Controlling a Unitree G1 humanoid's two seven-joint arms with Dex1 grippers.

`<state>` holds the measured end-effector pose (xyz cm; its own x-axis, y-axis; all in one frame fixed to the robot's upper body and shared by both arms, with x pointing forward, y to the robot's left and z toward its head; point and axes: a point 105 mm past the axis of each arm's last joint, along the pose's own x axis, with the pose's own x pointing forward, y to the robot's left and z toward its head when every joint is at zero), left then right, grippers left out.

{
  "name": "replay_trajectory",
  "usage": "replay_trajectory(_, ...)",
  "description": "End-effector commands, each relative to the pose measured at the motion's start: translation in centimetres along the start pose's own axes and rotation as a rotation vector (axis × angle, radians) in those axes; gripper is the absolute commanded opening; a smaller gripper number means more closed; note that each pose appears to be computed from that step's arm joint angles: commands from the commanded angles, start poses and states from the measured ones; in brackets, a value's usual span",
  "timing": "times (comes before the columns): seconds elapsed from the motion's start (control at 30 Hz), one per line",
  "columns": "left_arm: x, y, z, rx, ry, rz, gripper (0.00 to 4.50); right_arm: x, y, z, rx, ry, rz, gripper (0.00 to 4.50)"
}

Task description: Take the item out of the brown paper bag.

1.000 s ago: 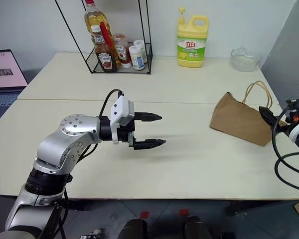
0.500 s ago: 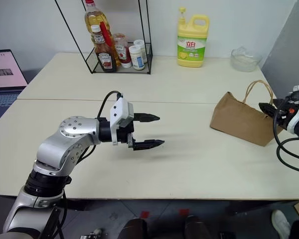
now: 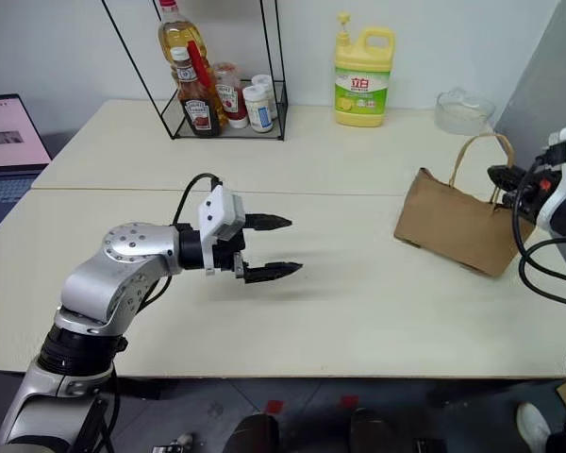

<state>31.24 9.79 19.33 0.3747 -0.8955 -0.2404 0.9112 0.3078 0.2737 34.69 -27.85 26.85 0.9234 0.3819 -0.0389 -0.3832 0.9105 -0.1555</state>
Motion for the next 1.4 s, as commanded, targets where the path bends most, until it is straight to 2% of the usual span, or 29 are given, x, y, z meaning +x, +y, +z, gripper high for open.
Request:
replay_trajectory(0.03,-1.1,0.7,0.6,0.028,-0.010,0.041,4.50,0.1,0.2,3.6,-0.106,-0.084,0.022,0.05)
replay_trajectory(0.33,-2.7,0.6,-0.2,-0.007,0.021,0.093,4.50,2.7,2.1,6.2,-0.216,-0.125,0.142,0.05)
replay_trajectory(0.67,-6.1,1.0,-1.9,-0.113,0.064,0.199,4.50,6.0,6.9,9.2,-0.265,-0.237,0.317,0.05)
replay_trajectory(1.13,-8.5,0.0,-3.5,-0.172,0.126,0.257,4.50,12.7,17.6,12.1,-0.270,-0.391,0.551,0.05)
replay_trajectory(1.4,-11.0,0.5,-4.2,-0.192,0.151,0.358,4.50,14.8,22.7,12.8,-0.270,-0.419,0.616,0.05)
